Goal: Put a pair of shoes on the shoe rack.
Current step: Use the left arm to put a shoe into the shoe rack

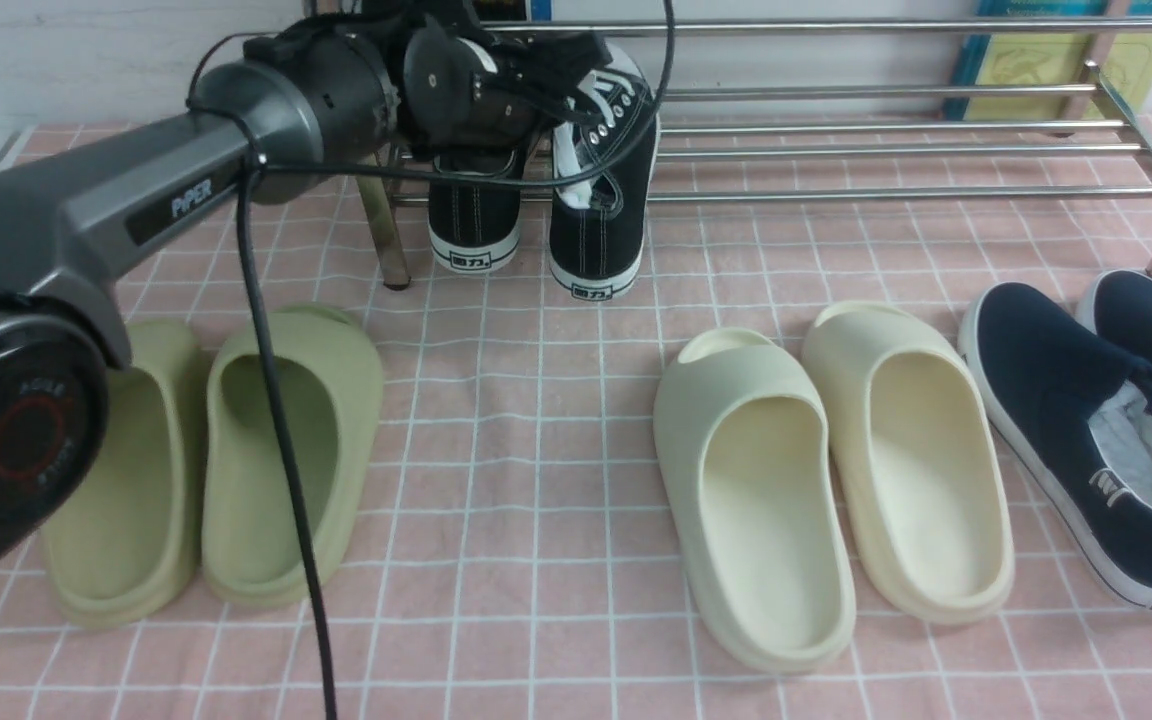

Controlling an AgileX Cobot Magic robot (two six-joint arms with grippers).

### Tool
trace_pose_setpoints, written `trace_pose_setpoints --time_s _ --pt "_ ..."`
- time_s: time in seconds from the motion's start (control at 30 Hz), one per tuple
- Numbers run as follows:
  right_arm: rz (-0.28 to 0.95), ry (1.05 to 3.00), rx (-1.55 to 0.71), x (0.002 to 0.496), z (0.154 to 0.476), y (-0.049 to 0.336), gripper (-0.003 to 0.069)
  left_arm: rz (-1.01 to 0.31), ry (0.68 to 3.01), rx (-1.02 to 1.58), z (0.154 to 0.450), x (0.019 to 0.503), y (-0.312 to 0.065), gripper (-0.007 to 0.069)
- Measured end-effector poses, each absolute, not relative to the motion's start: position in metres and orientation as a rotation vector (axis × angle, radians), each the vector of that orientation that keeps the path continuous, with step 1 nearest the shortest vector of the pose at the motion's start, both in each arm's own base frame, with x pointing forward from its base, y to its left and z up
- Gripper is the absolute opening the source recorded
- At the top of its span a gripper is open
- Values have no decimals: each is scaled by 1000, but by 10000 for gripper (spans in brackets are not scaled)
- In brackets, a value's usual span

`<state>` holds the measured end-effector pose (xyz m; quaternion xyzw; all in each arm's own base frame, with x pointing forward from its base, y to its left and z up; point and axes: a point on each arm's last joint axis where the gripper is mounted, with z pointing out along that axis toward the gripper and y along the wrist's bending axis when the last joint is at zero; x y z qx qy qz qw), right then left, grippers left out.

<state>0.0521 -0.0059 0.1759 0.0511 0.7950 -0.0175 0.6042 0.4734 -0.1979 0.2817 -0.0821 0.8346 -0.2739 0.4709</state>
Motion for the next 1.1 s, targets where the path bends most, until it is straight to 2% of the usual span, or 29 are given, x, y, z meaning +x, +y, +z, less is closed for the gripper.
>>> trace_pose_setpoints --time_s 0.07,0.17,0.3,0.37,0.43,0.5,0.53,0.57,0.67,0.8,1.1 --pt "-40 1840 118 52 176 -6 238 -651 2074 -175 294 466 -195 300" --pt "-40 1840 118 52 176 -6 238 -568 2143 -67 318 448 -188 370" --pt "-40 1840 118 52 176 -6 238 -438 2180 93 352 423 -176 369" --pt "-40 1840 118 52 176 -6 238 -349 2190 189 380 400 -165 307" --pt "-40 1840 118 52 176 -6 238 -301 2210 234 397 384 -157 206" --pt "-40 1840 118 52 176 -6 238 -279 2235 255 401 377 -153 141" --pt "-40 1840 118 52 176 -6 238 -261 2261 269 405 370 -150 69" --pt "-40 1840 118 52 176 -6 238 -249 2290 281 405 366 -149 43" --pt "-40 1840 118 52 176 -6 238 -212 2390 346 390 360 -151 2" --pt "-40 1840 118 52 176 -6 238 -208 2487 432 349 359 -169 2" --pt "-40 1840 118 52 176 -6 238 -296 2459 488 261 391 -221 2"
